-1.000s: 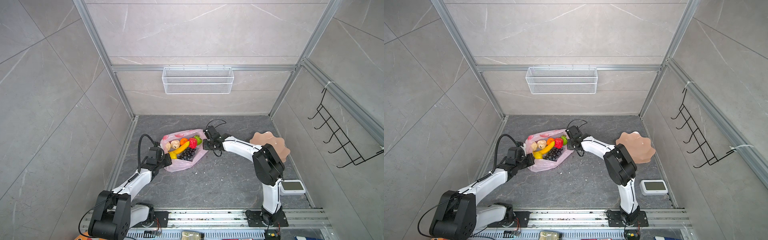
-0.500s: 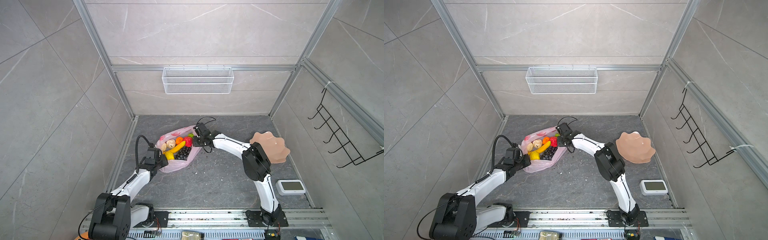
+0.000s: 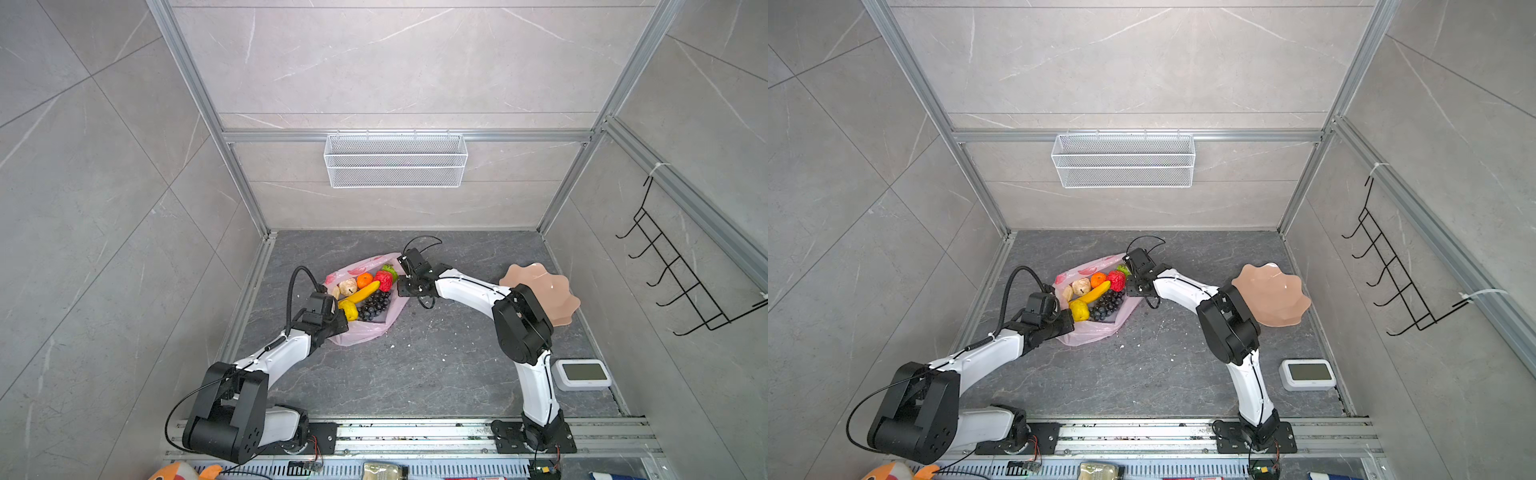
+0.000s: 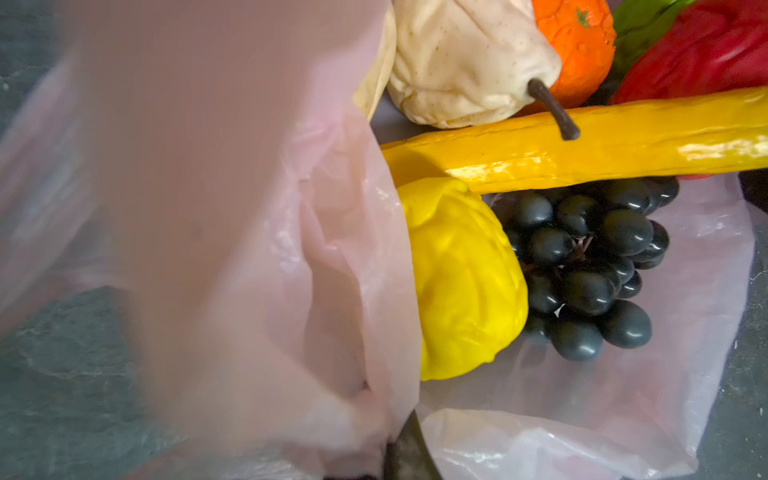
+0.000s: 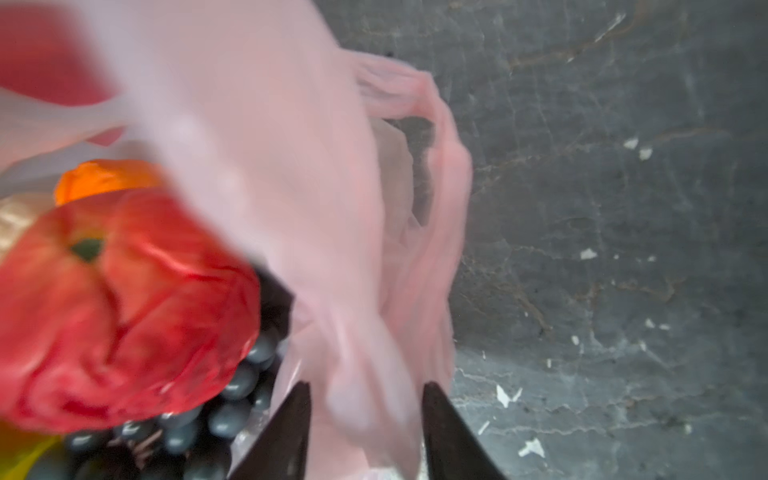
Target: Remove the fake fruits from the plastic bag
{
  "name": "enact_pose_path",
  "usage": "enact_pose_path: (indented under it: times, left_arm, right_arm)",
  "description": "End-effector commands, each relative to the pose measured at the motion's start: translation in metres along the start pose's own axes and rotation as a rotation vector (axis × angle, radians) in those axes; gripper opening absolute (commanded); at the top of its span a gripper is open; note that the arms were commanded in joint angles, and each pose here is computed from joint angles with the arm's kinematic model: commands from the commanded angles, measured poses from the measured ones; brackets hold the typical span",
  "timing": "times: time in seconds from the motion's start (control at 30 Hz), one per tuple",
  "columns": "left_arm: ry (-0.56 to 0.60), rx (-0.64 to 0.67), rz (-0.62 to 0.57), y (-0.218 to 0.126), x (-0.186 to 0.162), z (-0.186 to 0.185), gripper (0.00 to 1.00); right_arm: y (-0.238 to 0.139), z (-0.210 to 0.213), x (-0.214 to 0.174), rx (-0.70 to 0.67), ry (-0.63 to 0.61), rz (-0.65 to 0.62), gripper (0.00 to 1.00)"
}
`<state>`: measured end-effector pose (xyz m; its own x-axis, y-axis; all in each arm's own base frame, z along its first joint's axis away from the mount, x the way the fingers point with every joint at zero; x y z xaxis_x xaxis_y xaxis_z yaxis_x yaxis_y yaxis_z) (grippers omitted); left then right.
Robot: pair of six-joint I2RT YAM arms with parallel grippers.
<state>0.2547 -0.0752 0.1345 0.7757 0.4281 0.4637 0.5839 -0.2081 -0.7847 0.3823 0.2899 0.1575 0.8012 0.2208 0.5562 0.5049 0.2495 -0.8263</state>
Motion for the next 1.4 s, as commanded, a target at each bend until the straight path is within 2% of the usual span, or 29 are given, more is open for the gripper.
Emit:
enact_pose_path:
  times: [0.0, 0.13, 0.33, 0.53, 0.7, 0.9, 1.17, 1.37]
  left_arm:
    - [0.03, -0.03, -0.014, -0.002, 0.007, -0.01, 0.0]
    - [0.036, -0.034, -0.011, -0.001, 0.006, -0.013, 0.0]
    - [0.032, -0.035, -0.003, -0.001, 0.004, -0.015, 0.0]
    - [0.019, -0.033, 0.003, -0.003, 0.002, -0.014, 0.0]
    - [-0.004, -0.025, 0.018, -0.001, 0.0, -0.013, 0.0]
    - [-0.006, 0.005, 0.011, -0.006, -0.001, -0.01, 0.0]
    - [-0.008, 0.001, 0.018, -0.008, -0.002, -0.011, 0.0]
    - [-0.009, 0.002, 0.021, -0.007, -0.002, -0.01, 0.0]
  right_arm:
    - [-0.035, 0.0, 0.007, 0.015, -0.007, -0.054, 0.61]
    - [-0.064, -0.01, 0.003, 0.042, 0.014, -0.079, 0.71]
    - [-0.103, -0.048, -0.025, 0.038, 0.119, -0.094, 0.73]
    - [-0.146, -0.13, -0.074, -0.013, 0.396, -0.113, 0.73]
    - [-0.175, -0.187, -0.111, -0.126, 0.608, -0.146, 0.73]
    - [-0.182, -0.242, -0.156, -0.173, 0.918, -0.147, 0.7]
    - [-0.193, -0.28, -0.185, -0.243, 1.121, -0.166, 0.68]
    - [-0.175, -0.298, -0.202, -0.196, 1.257, -0.145, 0.66]
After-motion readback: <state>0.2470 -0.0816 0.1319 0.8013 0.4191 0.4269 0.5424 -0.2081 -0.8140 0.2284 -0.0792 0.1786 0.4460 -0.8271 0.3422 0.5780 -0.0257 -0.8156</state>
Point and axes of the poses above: each gripper's point midway between its finger pads, its own y axis out along the fingers, its own z axis along the line the jaws close on, x = y × z, the point moved 10 cm from there along -y, back along the fingers, and after that the axes turned 11 degrees about -y, right-handed, at the moved point
